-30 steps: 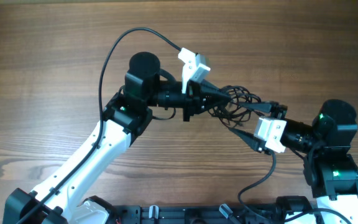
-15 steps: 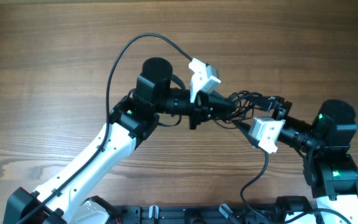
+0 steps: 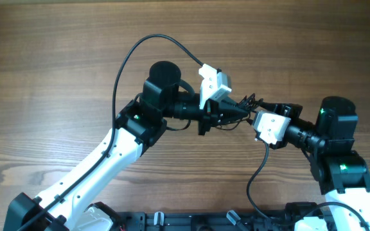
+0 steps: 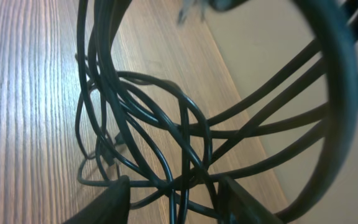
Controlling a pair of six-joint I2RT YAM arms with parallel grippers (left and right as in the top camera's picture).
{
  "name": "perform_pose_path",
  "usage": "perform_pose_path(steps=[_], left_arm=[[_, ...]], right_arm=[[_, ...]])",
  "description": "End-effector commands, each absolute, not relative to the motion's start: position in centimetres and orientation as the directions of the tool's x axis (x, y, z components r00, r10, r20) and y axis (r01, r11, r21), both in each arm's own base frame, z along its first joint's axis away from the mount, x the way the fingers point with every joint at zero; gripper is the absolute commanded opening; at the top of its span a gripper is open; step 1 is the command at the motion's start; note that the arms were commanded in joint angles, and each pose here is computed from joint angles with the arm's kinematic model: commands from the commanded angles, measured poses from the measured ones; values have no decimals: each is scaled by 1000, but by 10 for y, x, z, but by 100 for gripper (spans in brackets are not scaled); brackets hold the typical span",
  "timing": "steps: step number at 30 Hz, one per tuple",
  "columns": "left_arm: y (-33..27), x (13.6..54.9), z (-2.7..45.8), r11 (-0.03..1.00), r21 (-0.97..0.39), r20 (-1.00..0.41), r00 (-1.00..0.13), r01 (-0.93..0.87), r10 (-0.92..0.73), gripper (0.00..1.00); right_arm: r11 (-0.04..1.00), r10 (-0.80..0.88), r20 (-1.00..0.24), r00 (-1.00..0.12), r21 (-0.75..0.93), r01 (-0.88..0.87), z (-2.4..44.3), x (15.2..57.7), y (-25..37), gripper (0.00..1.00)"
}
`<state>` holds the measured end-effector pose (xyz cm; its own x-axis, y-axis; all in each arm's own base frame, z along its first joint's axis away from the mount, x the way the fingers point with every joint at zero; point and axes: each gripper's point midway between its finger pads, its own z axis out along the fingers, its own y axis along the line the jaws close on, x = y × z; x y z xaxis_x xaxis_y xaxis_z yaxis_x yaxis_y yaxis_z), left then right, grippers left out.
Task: Untangle cables
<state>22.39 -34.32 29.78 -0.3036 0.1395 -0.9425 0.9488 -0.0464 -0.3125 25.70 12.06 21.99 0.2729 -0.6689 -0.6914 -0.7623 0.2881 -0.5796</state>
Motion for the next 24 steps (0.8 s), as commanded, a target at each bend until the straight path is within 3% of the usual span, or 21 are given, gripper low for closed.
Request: perform_pose_path(steps=[1,4,7,10,13,14,15,19,24], left_arm=[[-342,208,313,-124,-252,-964,-238,960,117,4],[-342,209,313,-122,-252,-964,-239,960,117,4],[-343,212,311,-99,-254,-963,-243,962,116,4],[-343,217,311,-72,-260,-961,-251,963,114,4],[-344,233,308,29,-315,-943,-316,949,102,4],[-344,240,307,71,-331,-937,-336,941,93,4],[-344,243,307,88,-338,-934,-346,937,89,4],[-344,243,308,86,-340,-934,-347,936,87,4],[-345,227,320,-20,-332,-941,-330,943,77,4]], right_arm=[[289,-671,-692,267,-576,-765,221,259,120,44],[272,-633,-714,299,-566,-778,225,253,128,29],[249,-584,-740,333,-554,-794,230,246,136,4],[241,-552,-759,344,-541,-806,233,241,140,4],[243,-536,-774,336,-523,-817,234,238,142,4],[261,-527,-792,308,-496,-828,234,239,142,8],[275,-520,-805,284,-473,-837,234,238,142,24],[258,-492,-821,291,-457,-851,235,232,146,40],[258,-492,-824,282,-447,-856,233,233,146,36]])
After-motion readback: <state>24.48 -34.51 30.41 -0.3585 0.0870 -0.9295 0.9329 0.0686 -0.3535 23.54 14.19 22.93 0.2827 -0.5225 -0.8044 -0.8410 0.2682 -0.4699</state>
